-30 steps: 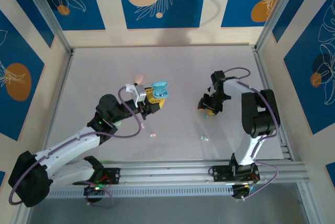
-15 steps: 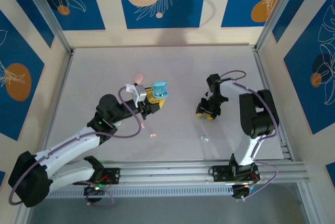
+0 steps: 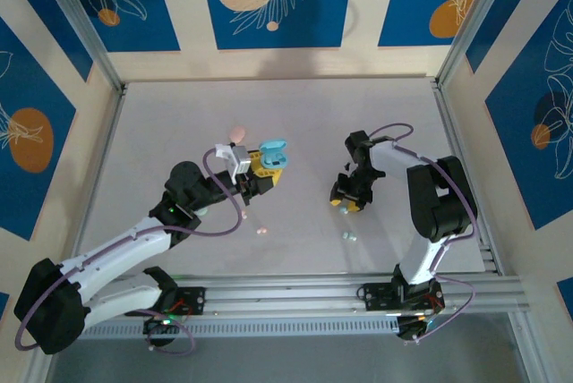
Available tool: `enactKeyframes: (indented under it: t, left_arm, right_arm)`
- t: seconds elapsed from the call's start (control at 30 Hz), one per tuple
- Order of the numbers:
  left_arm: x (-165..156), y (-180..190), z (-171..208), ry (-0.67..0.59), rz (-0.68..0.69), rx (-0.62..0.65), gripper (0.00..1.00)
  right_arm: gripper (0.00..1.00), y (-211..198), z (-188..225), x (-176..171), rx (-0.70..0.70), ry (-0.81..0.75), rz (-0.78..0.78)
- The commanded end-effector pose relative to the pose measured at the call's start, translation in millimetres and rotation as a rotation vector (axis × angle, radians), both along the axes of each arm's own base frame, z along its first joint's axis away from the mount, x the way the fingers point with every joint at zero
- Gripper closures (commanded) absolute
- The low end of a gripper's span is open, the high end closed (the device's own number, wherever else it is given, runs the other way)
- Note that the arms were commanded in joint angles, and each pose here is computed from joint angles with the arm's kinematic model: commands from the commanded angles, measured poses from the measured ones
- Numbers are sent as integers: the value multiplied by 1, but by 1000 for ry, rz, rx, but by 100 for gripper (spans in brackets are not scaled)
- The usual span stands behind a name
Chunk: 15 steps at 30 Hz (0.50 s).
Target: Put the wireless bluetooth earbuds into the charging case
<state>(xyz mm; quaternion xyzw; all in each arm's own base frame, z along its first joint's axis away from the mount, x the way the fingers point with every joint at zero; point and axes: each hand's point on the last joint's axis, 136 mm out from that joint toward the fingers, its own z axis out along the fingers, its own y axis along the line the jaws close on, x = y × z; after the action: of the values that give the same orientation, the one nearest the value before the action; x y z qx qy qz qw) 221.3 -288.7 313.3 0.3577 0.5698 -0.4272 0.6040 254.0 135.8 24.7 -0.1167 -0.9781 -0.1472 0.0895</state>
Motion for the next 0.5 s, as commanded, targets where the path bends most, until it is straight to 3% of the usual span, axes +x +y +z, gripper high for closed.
enactKeyframes:
  t: [0.0, 0.27, 0.47]
  left_arm:
    - [-5, 0, 6, -30, -5, -13, 67]
    - [-5, -1, 5, -27, -6, -13, 67]
    - [-5, -1, 6, -25, -7, -16, 66]
  right_arm:
    - [54, 4, 9, -11, 24, 25, -12]
    - [55, 10, 23, -10, 52, -13, -1]
    - [55, -4, 25, 7, -12, -94, 15]
